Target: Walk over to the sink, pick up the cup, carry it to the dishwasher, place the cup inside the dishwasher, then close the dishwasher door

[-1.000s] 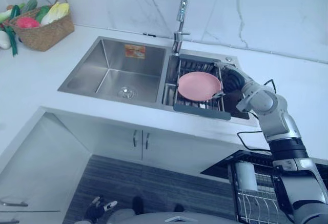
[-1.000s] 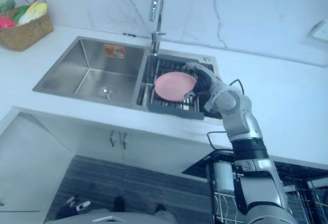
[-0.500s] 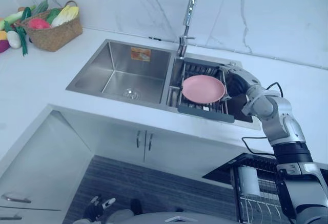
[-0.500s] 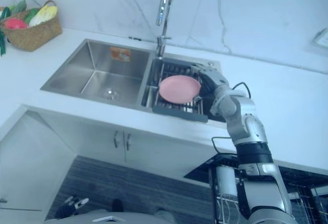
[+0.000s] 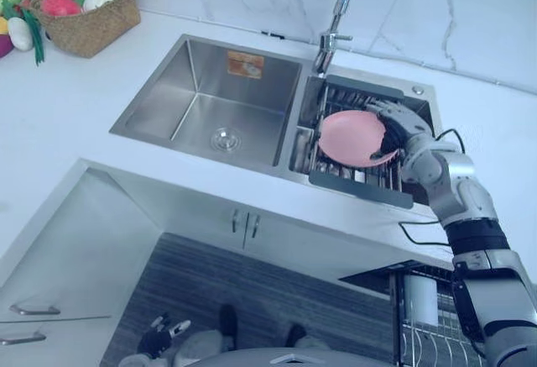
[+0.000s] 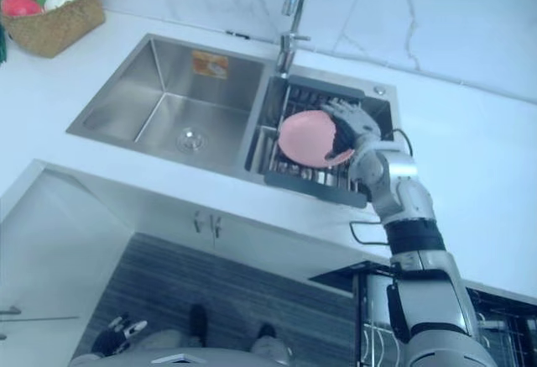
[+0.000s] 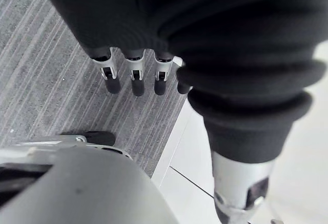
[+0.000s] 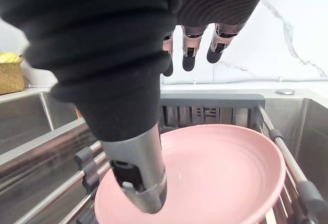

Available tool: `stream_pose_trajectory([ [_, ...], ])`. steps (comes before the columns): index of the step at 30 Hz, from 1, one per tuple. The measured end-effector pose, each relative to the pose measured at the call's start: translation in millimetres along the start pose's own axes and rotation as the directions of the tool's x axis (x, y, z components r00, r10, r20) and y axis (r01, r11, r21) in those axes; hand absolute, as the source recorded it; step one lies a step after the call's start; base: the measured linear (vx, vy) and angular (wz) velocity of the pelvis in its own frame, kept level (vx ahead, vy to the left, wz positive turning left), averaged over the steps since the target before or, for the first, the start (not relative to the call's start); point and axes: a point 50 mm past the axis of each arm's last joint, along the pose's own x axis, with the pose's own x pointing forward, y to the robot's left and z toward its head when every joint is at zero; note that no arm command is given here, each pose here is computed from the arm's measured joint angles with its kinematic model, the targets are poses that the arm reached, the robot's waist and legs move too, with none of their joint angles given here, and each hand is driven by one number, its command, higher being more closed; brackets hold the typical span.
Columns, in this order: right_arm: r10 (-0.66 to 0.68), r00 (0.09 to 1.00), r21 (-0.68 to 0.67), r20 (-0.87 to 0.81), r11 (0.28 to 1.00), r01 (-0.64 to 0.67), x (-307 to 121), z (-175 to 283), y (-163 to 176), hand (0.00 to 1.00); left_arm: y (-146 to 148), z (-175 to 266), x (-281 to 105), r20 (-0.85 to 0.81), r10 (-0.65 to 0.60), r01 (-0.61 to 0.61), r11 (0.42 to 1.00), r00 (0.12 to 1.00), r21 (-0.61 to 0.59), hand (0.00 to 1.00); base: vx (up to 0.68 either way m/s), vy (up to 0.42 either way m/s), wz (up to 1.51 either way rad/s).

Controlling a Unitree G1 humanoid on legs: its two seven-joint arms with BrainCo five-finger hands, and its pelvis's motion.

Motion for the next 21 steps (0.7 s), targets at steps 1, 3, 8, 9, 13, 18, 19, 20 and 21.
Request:
stream_pose_trajectory([
  [1, 0.008, 1.000, -0.007, -0.003, 1.000, -0.008, 0.9, 0.1, 0.9, 0.00, -0.5, 1.2, 0.6, 0.004, -0.002, 0.002, 1.000, 1.000, 0.001, 0.00, -0.07, -0.048, 0.01],
  [3, 0.016, 1.000, -0.015, 0.006, 1.000, -0.016, 1.3, 2.2, 2.7, 0.00, -1.3, 2.6, 1.2, 0.008, -0.005, 0.005, 1.000, 1.000, 0.003, 0.00, -0.08, -0.037, 0.00],
  [8, 0.011, 1.000, -0.018, 0.002, 1.000, -0.010, 1.3, 1.1, 1.7, 0.00, -4.2, 6.0, 2.9, 0.022, -0.017, 0.017, 1.000, 1.000, 0.001, 0.00, -0.08, -0.006, 0.00],
  [9, 0.011, 1.000, -0.019, -0.002, 1.000, -0.011, 1.1, 0.3, 1.5, 0.00, -4.6, 6.5, 3.1, 0.023, -0.018, 0.018, 1.000, 1.000, 0.000, 0.00, -0.05, 0.001, 0.00],
  [13, 0.027, 1.000, -0.048, -0.003, 0.998, -0.027, 2.6, 1.2, 1.7, 0.00, -4.9, 7.5, 3.5, 0.023, -0.024, 0.024, 1.000, 0.999, 0.006, 0.00, -0.01, 0.002, -0.02],
  [18, 0.026, 0.999, -0.050, -0.024, 0.998, -0.028, 4.4, -4.1, -1.8, 0.00, -5.0, 8.0, 3.7, 0.026, -0.024, 0.024, 1.000, 0.999, 0.002, 0.00, 0.00, 0.000, 0.00],
  [19, 0.023, 0.999, -0.051, -0.022, 0.998, -0.024, 4.8, -3.7, -3.3, 0.00, -5.0, 8.0, 3.7, 0.025, -0.024, 0.024, 1.000, 0.999, 0.002, 0.00, 0.04, -0.040, -0.01],
  [20, 0.020, 1.000, -0.052, -0.020, 0.998, -0.021, 5.5, -3.1, -5.1, 0.00, -5.0, 7.9, 3.6, 0.025, -0.024, 0.024, 1.000, 0.999, 0.002, 0.00, 0.04, -0.039, -0.02],
  [21, 0.019, 1.000, -0.053, -0.019, 0.998, -0.020, 5.8, -3.0, -6.1, 0.00, -5.0, 8.0, 3.6, 0.025, -0.024, 0.024, 1.000, 0.999, 0.002, 0.00, 0.03, -0.043, -0.02],
])
